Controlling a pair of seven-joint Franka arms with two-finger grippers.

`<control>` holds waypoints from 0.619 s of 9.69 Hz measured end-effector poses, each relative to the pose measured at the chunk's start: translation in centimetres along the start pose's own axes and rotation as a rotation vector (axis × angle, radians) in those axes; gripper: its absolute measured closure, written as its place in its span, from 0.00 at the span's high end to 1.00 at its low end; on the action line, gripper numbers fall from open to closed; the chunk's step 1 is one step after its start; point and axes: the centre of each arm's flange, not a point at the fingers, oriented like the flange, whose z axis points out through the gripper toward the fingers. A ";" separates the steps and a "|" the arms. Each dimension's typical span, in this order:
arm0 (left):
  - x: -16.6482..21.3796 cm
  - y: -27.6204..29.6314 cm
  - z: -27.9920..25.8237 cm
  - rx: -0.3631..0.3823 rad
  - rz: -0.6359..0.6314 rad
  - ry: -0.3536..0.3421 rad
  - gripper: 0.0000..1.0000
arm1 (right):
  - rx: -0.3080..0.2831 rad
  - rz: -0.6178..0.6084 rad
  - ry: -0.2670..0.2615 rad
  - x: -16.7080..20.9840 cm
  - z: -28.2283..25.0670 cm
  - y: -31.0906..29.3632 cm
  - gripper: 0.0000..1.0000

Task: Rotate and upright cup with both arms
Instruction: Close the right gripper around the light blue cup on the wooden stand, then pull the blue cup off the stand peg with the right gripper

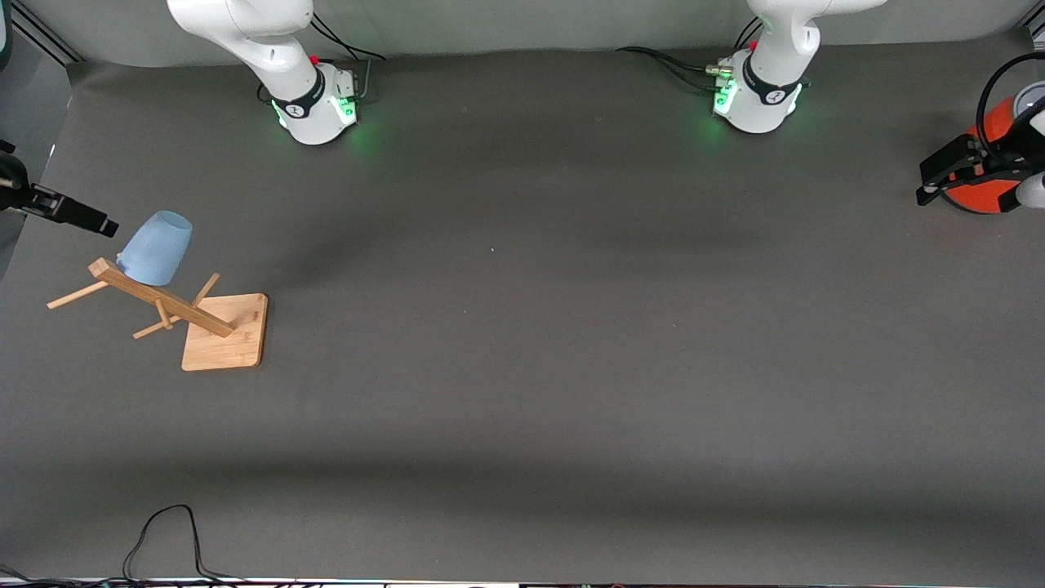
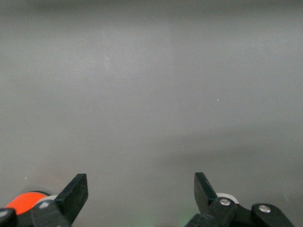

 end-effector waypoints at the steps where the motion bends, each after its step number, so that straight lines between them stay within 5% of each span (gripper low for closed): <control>1: 0.0 0.0 0.1 0.000 0.000 -0.001 1.00 | -0.002 0.094 -0.006 0.0 0.3 0.0 1.00; 6: 0.2 0.0 0.2 -0.001 0.000 -0.004 1.00 | 0.049 0.232 -0.022 2.0 6.4 2.8 1.00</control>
